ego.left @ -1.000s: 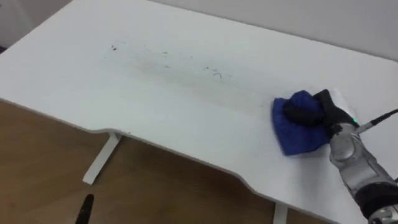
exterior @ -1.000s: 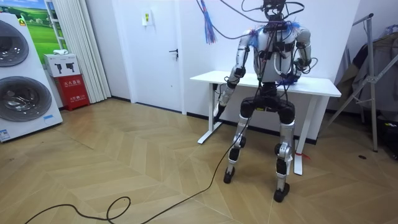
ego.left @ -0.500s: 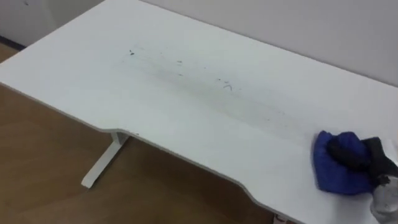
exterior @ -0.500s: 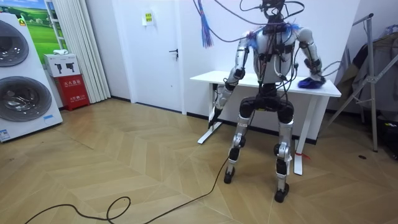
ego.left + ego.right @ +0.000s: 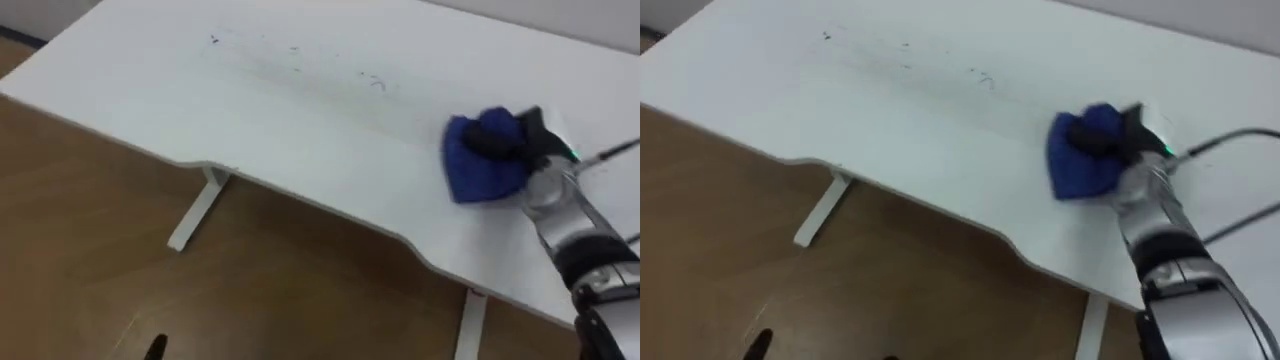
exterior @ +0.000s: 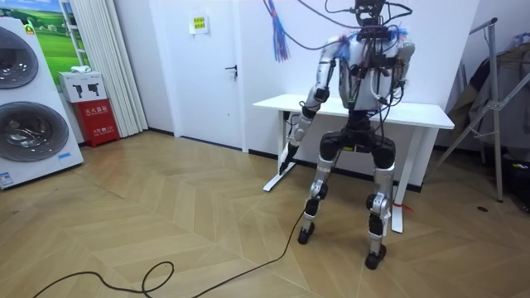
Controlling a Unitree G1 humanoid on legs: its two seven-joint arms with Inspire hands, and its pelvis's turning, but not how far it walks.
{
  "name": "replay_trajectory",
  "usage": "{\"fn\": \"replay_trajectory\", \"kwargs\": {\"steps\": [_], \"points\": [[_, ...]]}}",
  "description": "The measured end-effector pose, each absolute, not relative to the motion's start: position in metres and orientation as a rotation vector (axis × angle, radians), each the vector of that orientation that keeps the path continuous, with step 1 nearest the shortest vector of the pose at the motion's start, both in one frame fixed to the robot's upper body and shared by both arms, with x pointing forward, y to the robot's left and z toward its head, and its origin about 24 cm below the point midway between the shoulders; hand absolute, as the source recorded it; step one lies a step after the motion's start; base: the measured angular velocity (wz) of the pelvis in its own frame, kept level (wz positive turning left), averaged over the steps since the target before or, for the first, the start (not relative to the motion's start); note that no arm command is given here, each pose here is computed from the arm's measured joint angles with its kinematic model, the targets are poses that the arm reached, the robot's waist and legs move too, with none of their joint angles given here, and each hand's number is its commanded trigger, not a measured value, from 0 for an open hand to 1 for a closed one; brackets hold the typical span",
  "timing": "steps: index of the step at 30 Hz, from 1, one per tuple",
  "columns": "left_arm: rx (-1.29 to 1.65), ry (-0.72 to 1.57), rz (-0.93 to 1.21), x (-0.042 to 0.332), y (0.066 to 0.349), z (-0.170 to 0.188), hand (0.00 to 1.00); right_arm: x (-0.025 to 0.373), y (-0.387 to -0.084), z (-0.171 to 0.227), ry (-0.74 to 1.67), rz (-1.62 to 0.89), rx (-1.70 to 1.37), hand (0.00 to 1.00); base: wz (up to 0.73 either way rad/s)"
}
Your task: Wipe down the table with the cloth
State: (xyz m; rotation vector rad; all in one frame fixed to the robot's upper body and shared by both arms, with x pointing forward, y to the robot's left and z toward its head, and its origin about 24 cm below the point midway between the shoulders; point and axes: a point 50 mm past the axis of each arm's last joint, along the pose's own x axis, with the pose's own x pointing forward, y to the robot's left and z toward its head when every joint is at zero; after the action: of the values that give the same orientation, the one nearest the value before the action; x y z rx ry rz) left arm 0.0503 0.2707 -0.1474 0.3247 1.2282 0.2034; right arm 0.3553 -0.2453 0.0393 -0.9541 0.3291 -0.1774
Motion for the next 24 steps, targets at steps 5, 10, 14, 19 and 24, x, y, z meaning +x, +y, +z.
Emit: {"fn": "replay_trajectory", "kwargs": {"steps": [5, 10, 14, 19, 24], "points": [[0.303, 1.331, 0.197, 0.009, 0.272, -0.148, 0.00, 0.338, -0.254, 0.020, 0.353, -0.154, -0.966, 1.00, 0.60], [0.295, 1.316, 0.220, 0.006, 0.279, -0.145, 0.00, 0.291, -0.279, -0.020, 0.447, -0.177, -0.924, 1.00, 0.21], [0.289, 1.271, 0.261, 0.009, 0.286, -0.141, 0.00, 0.248, -0.306, -0.045, 0.565, -0.226, -0.914, 1.00, -0.23], [0.312, 1.231, 0.252, 0.018, 0.288, -0.138, 0.00, 0.224, -0.322, -0.052, 0.611, -0.269, -0.921, 0.94, -0.29], [0.330, 1.209, 0.250, 0.027, 0.288, -0.137, 0.00, 0.221, -0.323, -0.055, 0.624, -0.276, -0.917, 0.03, -0.01]]}}
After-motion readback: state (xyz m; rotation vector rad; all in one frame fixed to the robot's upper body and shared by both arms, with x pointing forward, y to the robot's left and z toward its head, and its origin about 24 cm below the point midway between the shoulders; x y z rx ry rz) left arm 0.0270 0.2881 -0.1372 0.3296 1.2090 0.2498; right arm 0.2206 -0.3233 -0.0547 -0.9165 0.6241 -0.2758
